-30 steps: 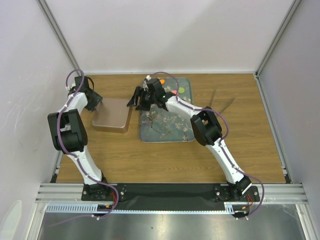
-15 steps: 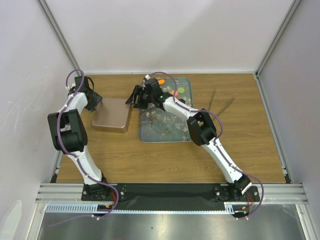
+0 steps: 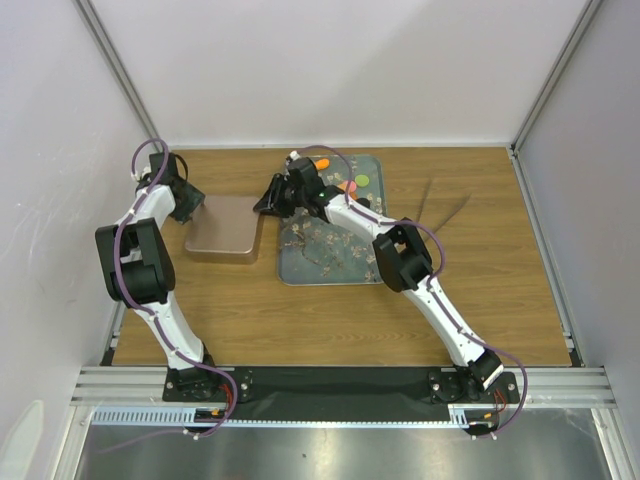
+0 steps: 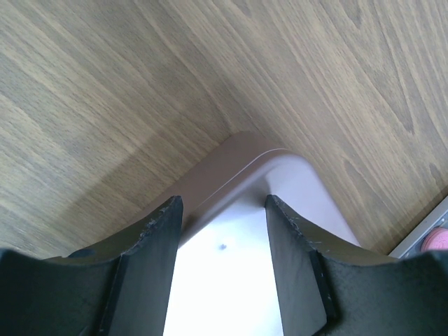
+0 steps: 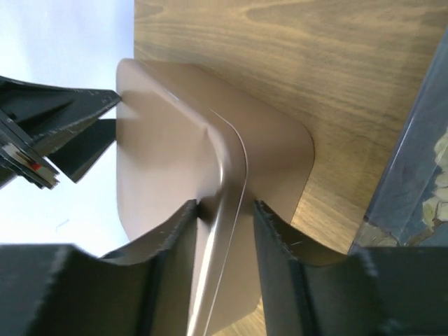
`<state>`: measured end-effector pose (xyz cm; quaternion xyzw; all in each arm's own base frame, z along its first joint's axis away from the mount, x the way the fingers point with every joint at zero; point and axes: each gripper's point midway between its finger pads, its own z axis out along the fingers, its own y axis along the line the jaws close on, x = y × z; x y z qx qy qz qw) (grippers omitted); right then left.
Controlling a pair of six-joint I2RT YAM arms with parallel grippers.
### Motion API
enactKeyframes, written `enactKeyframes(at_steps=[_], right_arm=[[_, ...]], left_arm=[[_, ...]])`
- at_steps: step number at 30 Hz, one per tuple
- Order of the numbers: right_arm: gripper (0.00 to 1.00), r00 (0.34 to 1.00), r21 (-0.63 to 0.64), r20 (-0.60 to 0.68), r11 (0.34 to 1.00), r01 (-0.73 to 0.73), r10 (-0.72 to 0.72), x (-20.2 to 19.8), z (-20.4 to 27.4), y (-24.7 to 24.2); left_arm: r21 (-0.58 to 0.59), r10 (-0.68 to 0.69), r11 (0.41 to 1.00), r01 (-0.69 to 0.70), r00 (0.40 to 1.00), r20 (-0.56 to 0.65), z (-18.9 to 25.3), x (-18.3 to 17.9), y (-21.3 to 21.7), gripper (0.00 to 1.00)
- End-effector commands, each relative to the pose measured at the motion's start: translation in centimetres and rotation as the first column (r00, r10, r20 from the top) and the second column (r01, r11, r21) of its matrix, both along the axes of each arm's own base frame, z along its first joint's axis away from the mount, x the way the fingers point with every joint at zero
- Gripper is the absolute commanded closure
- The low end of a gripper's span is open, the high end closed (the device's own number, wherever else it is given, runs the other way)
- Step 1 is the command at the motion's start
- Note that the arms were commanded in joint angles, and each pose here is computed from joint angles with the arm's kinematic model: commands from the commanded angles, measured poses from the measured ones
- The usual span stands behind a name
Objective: Pack the cookies
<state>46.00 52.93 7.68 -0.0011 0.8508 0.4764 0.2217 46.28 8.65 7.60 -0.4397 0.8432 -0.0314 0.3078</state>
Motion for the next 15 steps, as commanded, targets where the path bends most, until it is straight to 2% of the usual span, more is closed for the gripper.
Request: enactKeyframes(at_steps=[1, 3, 5, 7, 15], right_arm=[[0.64, 0.999, -0.023, 0.000, 0.999, 0.038, -0.038, 0.4, -0.7, 0.0], [0.69, 0.999, -0.028, -0.008, 0.999, 0.036, -0.036, 0.3, -0.9, 0.0], [0.69, 1.000, -0.022, -0.006, 0.999, 0.025, -0.026, 0.1, -0.9, 0.1], [0.67, 1.000, -0.020, 0.013, 1.000, 0.021, -0.021, 0.2, -0.5, 0.0], [0.49, 0.989, 0.100, 0.150, 0.995, -0.007, -0.009, 1.8, 6.7, -0.5]], left_arm=[[-0.020, -0.036, 0.999, 0.034, 0.995, -0.094, -2.5, -1.9, -0.9, 0.43], [-0.032, -0.036, 0.999, 0.033, 0.994, -0.099, -2.9, -2.1, -1.1, 0.43], [-0.034, -0.038, 0.999, 0.035, 0.995, -0.094, -2.8, -2.1, -1.1, 0.43], [-0.030, -0.046, 0.999, 0.044, 0.996, -0.078, -2.2, -1.8, -1.1, 0.43], [0.038, -0.056, 0.998, 0.055, 0.998, 0.023, 3.3, 0.3, 0.2, 0.36]])
